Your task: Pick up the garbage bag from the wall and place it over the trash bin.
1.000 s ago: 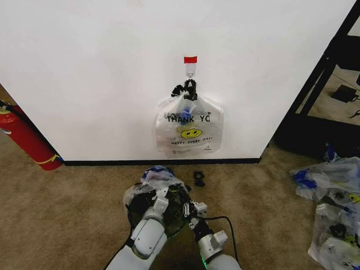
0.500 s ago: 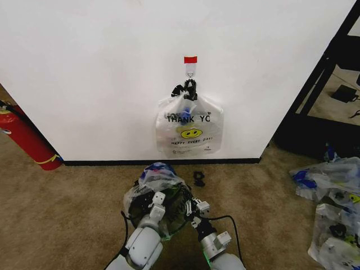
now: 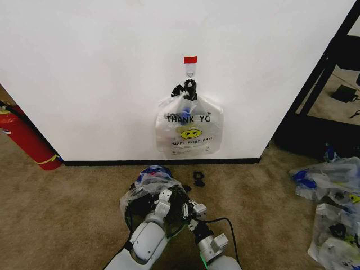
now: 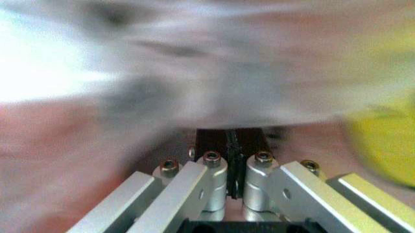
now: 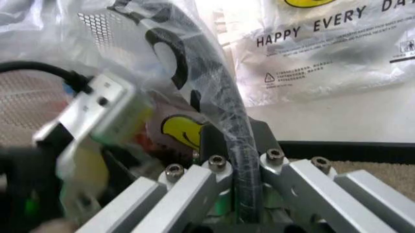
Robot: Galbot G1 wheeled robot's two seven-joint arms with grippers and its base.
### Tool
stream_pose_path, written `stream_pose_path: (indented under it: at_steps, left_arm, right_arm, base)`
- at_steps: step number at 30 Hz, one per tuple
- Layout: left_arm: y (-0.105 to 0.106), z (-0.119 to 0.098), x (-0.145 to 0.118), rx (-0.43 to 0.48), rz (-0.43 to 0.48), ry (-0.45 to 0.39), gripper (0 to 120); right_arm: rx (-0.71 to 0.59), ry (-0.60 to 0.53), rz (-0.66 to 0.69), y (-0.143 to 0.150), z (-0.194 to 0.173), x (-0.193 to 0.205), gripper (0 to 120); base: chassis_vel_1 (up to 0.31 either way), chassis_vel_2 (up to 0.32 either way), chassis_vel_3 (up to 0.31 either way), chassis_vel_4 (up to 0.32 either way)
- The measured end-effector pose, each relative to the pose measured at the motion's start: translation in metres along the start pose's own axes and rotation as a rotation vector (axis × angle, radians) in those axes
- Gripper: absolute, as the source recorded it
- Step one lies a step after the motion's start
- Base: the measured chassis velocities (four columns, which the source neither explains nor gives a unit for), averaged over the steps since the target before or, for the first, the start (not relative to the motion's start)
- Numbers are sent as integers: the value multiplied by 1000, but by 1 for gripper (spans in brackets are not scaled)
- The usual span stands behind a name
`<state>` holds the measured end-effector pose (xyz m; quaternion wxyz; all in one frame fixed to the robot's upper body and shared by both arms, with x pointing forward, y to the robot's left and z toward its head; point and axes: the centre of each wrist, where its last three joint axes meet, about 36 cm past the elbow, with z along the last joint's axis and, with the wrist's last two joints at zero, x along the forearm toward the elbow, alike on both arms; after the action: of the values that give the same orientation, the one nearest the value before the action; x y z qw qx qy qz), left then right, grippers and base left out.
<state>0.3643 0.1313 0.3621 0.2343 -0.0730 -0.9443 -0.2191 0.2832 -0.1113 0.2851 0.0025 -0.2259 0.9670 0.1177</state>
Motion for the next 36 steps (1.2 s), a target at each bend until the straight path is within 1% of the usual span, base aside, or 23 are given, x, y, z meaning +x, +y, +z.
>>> stream_pose_path:
  at_steps: [3, 6, 12, 14, 16, 21, 25, 29, 33, 36]
  left_arm:
    - [14, 9, -7, -16, -37, 12, 0]
    - [22, 19, -10, -33, -52, 27, 0]
    - [20, 26, -9, -42, -45, 39, 0]
    - [13, 33, -5, -57, -30, 49, 0]
    - [9, 34, -2, -63, -18, 53, 0]
    - [1, 29, 7, -92, 36, 56, 0]
    - [-7, 24, 11, -91, 65, 50, 0]
    - [-16, 18, 6, -77, 87, 44, 0]
    - [-18, 13, 1, -61, 96, 41, 0]
    - [-16, 11, -1, -47, 96, 31, 0]
  right_arm:
    - [6, 7, 0, -3, 1, 2, 0]
    - [3, 11, 2, -4, 1, 2, 0]
    - [-14, 13, 7, -3, 1, 1, 0]
    - [-24, 5, 11, -2, -1, -2, 0]
    - [-25, 0, 11, -1, -2, -3, 0]
    - [34, -41, -7, -9, -5, -4, 0]
    - [50, -42, -16, -11, -3, -3, 0]
    - [43, -34, -35, -4, 1, -2, 0]
    - [41, -28, -44, -2, 3, -1, 0]
    - [38, -25, -41, -3, 4, -1, 0]
  base:
    - [0, 0, 0, 0]
    - [0, 0, 0, 0]
    - [0, 0, 0, 0]
    - [0, 0, 0, 0]
    - [0, 0, 0, 0]
    - [0, 0, 0, 0]
    - [0, 0, 0, 0]
    - [0, 0, 0, 0]
    - [0, 0, 0, 0]
    - [0, 0, 0, 0]
